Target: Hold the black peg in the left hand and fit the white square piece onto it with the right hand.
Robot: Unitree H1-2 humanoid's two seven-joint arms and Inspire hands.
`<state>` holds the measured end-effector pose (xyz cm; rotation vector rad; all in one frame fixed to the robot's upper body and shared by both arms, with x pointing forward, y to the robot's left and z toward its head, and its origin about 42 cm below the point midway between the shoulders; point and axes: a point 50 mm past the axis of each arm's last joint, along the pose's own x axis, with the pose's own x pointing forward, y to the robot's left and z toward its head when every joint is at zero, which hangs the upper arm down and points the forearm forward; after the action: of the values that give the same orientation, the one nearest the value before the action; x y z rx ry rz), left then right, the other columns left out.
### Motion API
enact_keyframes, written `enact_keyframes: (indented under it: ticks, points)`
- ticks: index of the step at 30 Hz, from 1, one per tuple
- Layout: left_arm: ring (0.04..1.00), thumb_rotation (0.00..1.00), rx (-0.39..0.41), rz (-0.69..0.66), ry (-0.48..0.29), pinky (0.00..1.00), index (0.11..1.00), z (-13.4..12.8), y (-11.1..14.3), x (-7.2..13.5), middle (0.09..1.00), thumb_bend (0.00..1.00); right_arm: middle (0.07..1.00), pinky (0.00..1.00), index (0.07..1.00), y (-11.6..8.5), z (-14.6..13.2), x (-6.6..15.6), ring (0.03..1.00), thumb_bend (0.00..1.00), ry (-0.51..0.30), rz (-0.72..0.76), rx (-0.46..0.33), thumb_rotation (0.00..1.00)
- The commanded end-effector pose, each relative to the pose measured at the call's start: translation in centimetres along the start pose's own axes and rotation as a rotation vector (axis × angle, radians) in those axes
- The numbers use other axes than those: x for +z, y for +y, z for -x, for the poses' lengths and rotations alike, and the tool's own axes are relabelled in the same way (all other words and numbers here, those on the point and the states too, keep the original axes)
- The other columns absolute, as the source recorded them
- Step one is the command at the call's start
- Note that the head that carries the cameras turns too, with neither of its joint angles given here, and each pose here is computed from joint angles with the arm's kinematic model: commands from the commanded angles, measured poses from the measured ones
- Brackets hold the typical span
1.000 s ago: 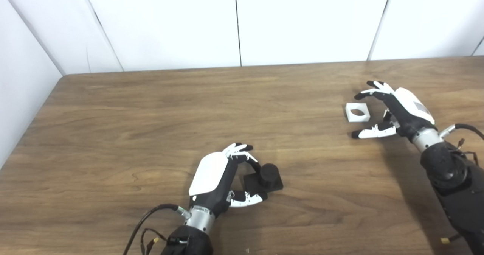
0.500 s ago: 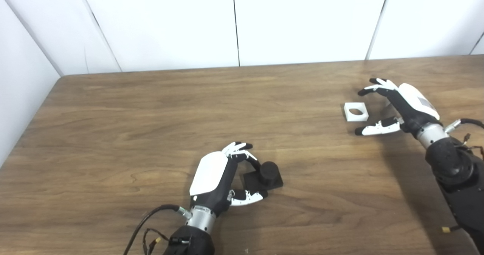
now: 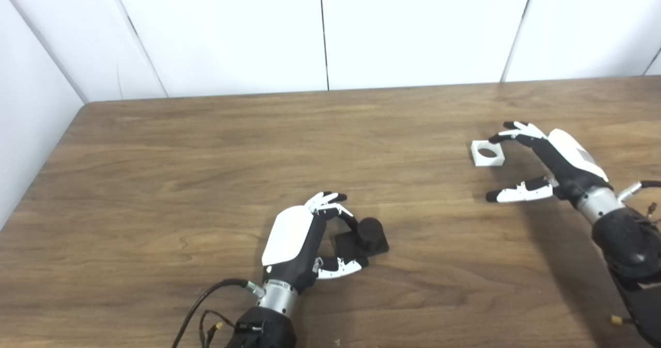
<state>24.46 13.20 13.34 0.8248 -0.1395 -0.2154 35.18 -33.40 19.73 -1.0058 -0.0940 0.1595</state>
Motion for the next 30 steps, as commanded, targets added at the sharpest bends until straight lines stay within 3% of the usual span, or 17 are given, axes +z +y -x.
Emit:
enact_keyframes:
  ticks: [1, 24, 30]
  points:
    - [0.915, 0.07, -0.041, -0.003, 0.037, 0.80, 0.491, -0.1, -0.6, -0.6, 0.854, 0.50, 0.936, 0.93, 0.765, -3.3, -0.5, 1.6, 0.979, 0.89, -0.053, 0.048, -0.072, 0.24]
    - [0.934, 0.07, -0.067, -0.004, 0.035, 0.81, 0.493, 0.0, -0.4, -0.3, 0.871, 0.50, 0.942, 0.97, 0.774, -5.3, -4.0, 1.7, 0.989, 0.88, -0.053, 0.081, -0.094, 0.27]
    - [0.940, 0.07, -0.076, 0.001, 0.033, 0.83, 0.494, 0.1, -0.4, -0.1, 0.874, 0.50, 0.938, 0.93, 0.771, -5.7, -5.3, 1.7, 0.982, 0.88, -0.029, 0.111, -0.080, 0.27]
